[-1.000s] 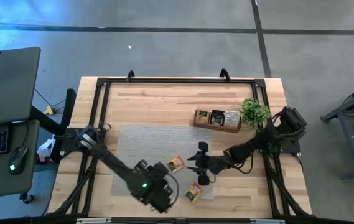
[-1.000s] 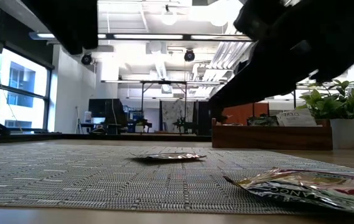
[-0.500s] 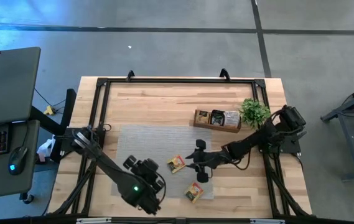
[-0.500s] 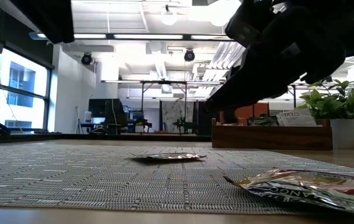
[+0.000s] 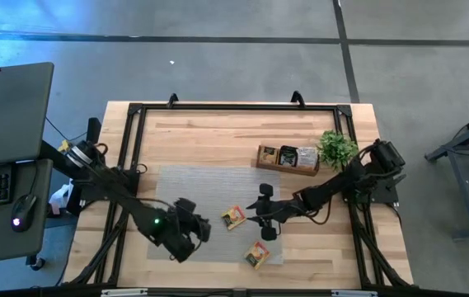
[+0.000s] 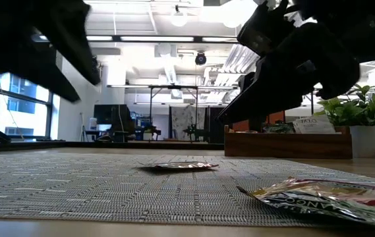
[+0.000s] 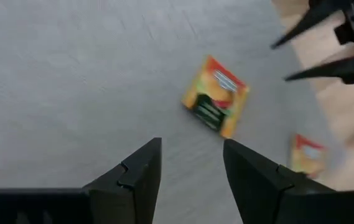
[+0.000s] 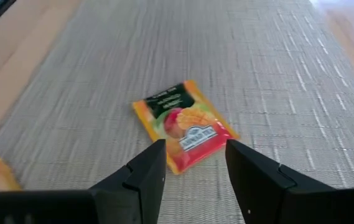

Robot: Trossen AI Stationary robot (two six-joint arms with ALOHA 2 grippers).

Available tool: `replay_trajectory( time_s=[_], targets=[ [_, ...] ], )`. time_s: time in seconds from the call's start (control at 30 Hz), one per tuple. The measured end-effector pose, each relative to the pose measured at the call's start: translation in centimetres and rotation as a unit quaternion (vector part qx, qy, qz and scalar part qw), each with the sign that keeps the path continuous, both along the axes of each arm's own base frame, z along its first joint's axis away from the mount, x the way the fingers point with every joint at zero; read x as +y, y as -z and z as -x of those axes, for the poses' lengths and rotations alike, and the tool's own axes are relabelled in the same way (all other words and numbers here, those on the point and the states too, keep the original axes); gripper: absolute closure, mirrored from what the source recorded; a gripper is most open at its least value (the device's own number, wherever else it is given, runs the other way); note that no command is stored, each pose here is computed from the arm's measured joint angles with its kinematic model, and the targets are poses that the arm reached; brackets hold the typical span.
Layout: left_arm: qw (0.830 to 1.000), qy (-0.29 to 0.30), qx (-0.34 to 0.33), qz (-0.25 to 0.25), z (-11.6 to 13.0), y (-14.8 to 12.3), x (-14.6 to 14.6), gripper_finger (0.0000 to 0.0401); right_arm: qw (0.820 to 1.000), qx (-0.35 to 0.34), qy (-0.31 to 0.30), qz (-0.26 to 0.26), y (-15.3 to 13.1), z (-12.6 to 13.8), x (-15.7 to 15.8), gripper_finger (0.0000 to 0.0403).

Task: Pick & Place Tea
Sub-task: Put the yellow tea bag in the left section of the wooden organizer

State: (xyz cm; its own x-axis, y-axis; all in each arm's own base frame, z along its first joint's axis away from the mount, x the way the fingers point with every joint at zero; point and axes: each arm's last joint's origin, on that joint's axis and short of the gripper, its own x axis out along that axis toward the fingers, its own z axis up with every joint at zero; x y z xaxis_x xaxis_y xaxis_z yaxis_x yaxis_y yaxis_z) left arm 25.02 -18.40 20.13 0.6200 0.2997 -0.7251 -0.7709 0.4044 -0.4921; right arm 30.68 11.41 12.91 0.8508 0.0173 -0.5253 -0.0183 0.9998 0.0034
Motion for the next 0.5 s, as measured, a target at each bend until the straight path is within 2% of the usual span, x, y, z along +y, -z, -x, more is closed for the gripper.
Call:
replay_trajectory(
  time_s=[0.13, 0.23, 0.5],
  targets=[
    [0.996, -0.006, -0.037, 0.082, -2.1, 2.5, 0.3, 0.0231, 1.000, -0.003, 0.011, -0.001, 0.0, -0.3, -0.7, 0.0240],
    [0.995, -0.017, -0.037, 0.090, -3.5, 4.2, 0.9, 0.0231, 1.000, 0.002, 0.021, 0.001, 0.0, -0.4, -1.3, 0.0240],
    [0.992, -0.010, -0.054, 0.117, -6.3, 6.0, 2.1, 0.0231, 0.999, 0.004, 0.034, -0.001, 1.1, -0.9, -1.9, 0.0256]
  ],
)
